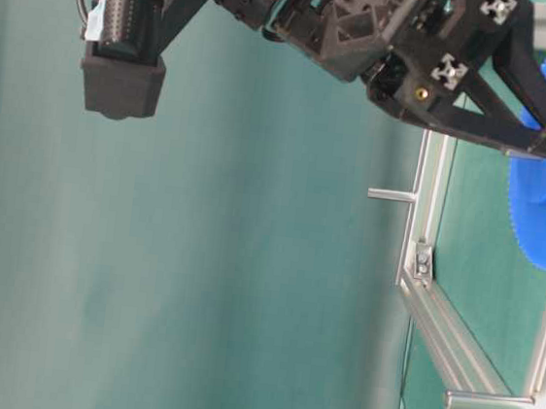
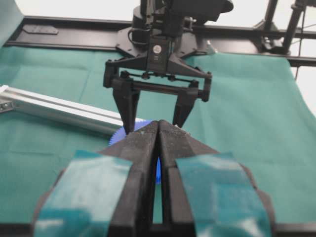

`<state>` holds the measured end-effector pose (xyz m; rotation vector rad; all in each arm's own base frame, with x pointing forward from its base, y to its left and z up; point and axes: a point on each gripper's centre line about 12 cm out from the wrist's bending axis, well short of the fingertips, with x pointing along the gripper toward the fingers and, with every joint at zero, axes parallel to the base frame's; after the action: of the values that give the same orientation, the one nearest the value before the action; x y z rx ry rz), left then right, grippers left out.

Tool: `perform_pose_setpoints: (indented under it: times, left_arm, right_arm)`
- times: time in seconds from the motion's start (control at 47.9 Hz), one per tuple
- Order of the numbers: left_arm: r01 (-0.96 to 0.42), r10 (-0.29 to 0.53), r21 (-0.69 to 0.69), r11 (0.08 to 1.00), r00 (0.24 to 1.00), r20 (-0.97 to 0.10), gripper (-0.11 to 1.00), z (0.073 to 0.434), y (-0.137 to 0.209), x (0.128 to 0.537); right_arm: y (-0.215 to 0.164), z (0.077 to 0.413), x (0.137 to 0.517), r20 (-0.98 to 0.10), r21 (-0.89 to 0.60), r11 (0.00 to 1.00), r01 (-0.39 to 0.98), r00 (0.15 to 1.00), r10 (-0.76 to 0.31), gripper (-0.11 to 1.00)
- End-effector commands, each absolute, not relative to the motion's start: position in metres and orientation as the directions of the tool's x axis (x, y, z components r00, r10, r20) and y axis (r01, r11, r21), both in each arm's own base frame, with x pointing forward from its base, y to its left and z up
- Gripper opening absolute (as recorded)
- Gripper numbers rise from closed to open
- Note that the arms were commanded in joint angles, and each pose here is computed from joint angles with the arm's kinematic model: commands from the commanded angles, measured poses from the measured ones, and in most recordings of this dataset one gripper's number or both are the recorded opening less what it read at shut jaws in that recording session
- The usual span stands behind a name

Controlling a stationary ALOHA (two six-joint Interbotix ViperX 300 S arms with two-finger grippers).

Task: Find the location of the shaft and insert the gear.
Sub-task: 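Open the right gripper to release the gear on the shaft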

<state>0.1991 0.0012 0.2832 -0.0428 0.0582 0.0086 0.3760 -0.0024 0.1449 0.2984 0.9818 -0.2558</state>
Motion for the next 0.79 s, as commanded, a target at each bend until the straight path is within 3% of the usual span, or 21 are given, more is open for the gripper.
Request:
perform_pose_setpoints:
  times: [0.0,0.125,0.521,0.772]
  left_arm:
    - [-0.012,0.011,-0.046,0.999,1.000,-0.029,0.01,0.295,0.002,0.202]
    - [-0.012,0.011,-0.046,0.999,1.000,-0.028,0.01,0.295,0.002,0.202]
    - [-0.012,0.011,-0.046,0.999,1.000,-0.026,0.01,0.296,0.002,0.202]
    - [-0.012,0.011,-0.046,0.999,1.000,-0.025,0.01,0.297,0.002,0.202]
  right_arm:
    - [-0.006,0.159,0.382,-0.820,0.147,0.926,0.348,0.566,-0.082,0.70]
    - [-0.007,0.166,0.382,-0.809,0.149,0.928,0.342,0.582,-0.084,0.88]
    - [-0.009,0.209,0.368,-0.764,0.148,0.933,0.328,0.637,-0.103,0.84]
    - [-0.010,0.219,0.358,-0.758,0.142,0.934,0.329,0.642,-0.111,0.84]
